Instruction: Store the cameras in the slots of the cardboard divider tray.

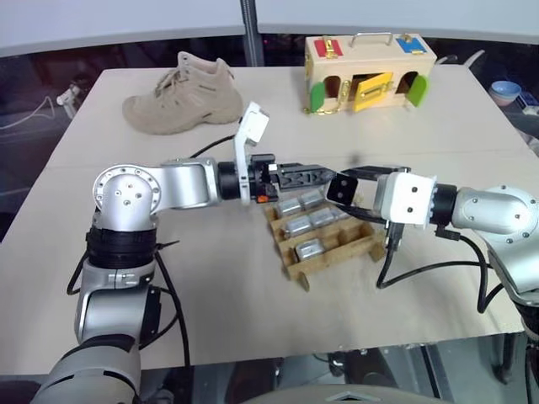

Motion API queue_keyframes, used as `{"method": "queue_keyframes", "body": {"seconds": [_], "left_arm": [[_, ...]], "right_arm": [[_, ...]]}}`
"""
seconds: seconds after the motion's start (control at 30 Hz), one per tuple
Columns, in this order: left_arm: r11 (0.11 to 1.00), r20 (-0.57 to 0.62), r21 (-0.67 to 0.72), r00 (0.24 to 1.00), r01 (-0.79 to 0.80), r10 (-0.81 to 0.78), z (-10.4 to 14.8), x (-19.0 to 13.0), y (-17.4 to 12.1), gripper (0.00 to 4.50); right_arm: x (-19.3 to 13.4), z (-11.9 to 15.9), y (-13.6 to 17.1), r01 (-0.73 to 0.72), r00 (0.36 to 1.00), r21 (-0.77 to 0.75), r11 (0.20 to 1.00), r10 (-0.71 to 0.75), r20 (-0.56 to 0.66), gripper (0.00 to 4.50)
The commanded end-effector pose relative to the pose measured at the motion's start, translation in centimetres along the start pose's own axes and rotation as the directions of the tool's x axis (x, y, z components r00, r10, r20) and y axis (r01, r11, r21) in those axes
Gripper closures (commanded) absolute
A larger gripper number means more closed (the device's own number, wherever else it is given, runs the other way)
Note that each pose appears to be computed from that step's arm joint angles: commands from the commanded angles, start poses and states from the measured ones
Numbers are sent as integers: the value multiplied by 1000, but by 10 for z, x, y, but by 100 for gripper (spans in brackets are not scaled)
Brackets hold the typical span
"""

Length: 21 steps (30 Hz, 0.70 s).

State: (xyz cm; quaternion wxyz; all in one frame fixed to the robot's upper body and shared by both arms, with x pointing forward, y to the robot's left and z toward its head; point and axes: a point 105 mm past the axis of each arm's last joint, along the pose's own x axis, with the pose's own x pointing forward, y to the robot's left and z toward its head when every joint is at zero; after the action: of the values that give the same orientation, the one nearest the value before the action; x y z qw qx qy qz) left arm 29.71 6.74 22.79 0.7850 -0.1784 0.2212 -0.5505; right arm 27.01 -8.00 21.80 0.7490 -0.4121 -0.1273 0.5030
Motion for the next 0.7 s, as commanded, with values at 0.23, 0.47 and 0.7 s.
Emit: {"method": "queue_keyframes", "body": {"seconds": [0.23, 0.47, 0.7], "left_arm": [[999, 12, 6, 999, 51, -51, 4, 7, -8, 334], [997, 19, 19, 997, 73, -73, 6, 8, -10, 384], [992, 38, 88, 995, 87, -90, 22, 14, -10, 384]], "right_arm": [[4, 19, -3, 27, 998, -56, 998, -24, 66, 259], [0, 18, -6, 36, 995, 33, 999, -39, 89, 117], [-51, -36, -40, 114, 993, 315, 942, -121, 2, 5]]}}
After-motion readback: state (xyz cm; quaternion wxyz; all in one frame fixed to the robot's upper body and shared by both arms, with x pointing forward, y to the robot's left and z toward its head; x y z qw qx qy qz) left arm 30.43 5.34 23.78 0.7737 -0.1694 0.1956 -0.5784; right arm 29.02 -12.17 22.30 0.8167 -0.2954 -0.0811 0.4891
